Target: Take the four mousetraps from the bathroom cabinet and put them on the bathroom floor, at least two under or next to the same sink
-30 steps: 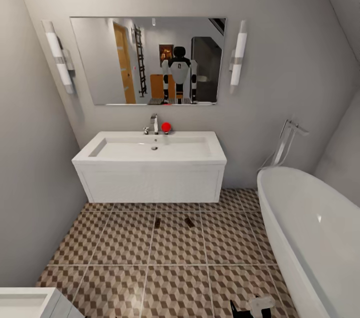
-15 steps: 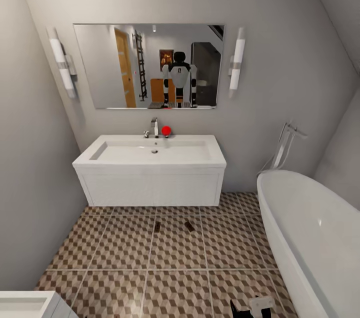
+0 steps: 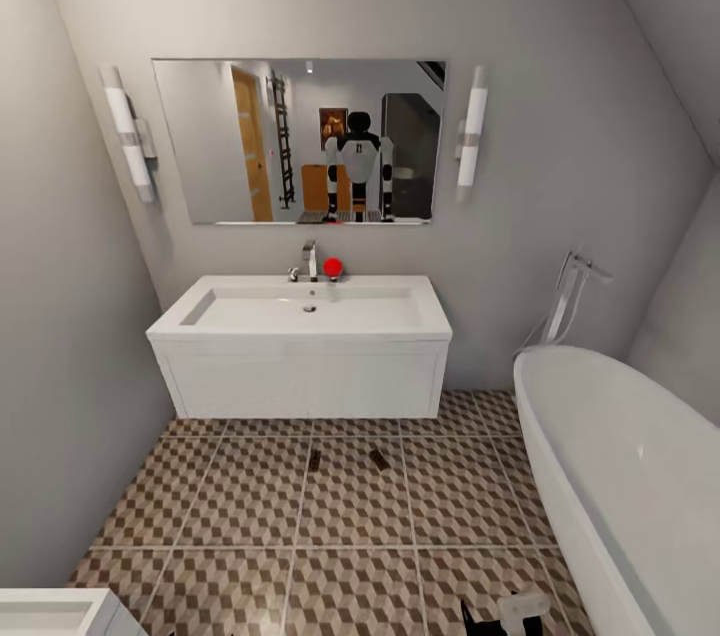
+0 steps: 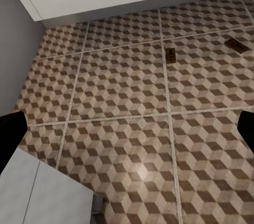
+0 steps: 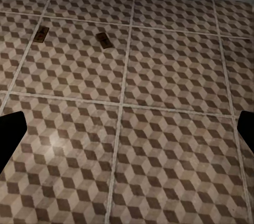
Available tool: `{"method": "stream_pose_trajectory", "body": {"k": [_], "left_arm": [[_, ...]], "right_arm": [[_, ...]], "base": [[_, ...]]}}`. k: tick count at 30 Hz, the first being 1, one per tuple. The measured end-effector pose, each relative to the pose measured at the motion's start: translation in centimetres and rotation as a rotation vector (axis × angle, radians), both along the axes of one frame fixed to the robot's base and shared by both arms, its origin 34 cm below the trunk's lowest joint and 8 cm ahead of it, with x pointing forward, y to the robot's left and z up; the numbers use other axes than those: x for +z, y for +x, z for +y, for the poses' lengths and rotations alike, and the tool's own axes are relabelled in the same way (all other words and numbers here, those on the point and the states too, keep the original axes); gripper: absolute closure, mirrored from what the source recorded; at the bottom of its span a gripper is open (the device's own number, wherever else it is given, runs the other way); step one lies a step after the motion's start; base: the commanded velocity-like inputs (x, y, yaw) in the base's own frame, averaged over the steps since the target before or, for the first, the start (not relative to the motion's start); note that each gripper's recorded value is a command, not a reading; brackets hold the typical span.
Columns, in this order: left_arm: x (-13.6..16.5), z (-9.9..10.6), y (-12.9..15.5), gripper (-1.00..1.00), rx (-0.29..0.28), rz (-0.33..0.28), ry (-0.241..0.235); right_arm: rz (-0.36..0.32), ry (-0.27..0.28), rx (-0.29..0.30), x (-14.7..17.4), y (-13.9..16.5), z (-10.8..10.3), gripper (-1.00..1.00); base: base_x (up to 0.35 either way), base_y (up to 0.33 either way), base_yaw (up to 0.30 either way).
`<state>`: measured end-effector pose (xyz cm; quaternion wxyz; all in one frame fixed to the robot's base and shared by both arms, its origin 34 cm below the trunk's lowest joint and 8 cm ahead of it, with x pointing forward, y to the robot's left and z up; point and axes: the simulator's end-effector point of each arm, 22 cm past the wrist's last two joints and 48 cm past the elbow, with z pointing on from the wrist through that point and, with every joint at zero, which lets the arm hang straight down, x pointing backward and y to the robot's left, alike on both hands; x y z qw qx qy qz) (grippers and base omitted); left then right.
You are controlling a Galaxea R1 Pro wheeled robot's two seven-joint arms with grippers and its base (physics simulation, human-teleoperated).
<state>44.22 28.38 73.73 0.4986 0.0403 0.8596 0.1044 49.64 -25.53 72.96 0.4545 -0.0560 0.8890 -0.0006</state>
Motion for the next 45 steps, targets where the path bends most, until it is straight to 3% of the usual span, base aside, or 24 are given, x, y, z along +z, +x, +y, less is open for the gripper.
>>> {"method": "stream_pose_trajectory", "body": {"k": [37, 45], "left_arm": [[0.1, -0.1, 0.1, -1.0, -0.003, -0.004, -0.002], [0.0, -1.5, 0.1, -1.0, -0.007, -0.003, -0.021]], "right_arm": [[-0.001, -0.001, -0.001, 0.0, 0.0, -0.1, -1.0], [0.0, -0.002, -0.001, 0.0, 0.0, -0.2, -1.0]], "base": [[0.0, 0.0, 0.0], [0.0, 0.0, 0.0]]}}
